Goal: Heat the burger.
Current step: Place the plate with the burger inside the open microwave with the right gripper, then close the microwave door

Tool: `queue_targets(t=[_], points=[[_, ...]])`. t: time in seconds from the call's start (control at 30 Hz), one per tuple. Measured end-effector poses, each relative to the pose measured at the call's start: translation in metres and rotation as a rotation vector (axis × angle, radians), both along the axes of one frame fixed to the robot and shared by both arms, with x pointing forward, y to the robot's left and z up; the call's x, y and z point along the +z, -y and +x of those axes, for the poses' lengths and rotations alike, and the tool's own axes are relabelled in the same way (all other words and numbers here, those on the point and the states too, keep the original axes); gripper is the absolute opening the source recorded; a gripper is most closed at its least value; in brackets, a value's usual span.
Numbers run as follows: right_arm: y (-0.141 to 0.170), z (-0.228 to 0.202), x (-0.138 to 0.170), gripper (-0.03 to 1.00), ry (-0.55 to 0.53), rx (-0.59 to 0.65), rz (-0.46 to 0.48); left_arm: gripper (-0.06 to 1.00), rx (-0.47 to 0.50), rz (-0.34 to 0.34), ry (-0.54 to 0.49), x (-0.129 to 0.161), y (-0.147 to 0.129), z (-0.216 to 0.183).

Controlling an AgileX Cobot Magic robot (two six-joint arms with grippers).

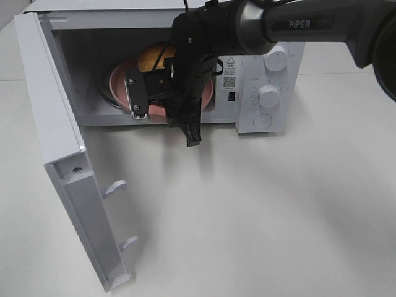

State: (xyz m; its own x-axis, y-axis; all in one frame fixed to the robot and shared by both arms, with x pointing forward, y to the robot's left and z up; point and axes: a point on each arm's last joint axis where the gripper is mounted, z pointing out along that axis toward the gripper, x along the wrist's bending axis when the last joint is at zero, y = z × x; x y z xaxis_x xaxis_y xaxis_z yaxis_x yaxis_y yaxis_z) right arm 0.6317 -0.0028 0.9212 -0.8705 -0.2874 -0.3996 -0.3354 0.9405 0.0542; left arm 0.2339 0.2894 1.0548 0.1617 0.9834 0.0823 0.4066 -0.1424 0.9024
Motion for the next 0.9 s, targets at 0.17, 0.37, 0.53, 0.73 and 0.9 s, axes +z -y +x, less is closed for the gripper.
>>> queue_targets(t=[0.17,0.37,0.53,0.73,0.9], points=[[0.0010,0.0023,0.0011,0.02,-0.004,-0.062,0.032,0.00,0.000,0.000,0.000,0.0000,0.0000,0.0000],[-0.0012,0.0017,0.0015,0.03,-0.012,-0.127,0.068,0.00,0.000,0.000,0.000,0.0000,0.0000,0.0000],[-0.0007,0.0012,0.0012,0.09,-0.031,-0.195,0.089,0.00,0.000,0.000,0.000,0.0000,0.0000,0.0000],[0.0010,-0.0001,0.0010,0.28,-0.065,-0.282,0.104,0.00,0.000,0.000,0.000,0.0000,0.0000,0.0000],[0.0012,-0.0005,0.0064,0.44,-0.075,-0.358,0.142,0.00,0.000,0.000,0.000,0.0000,0.0000,0.0000]])
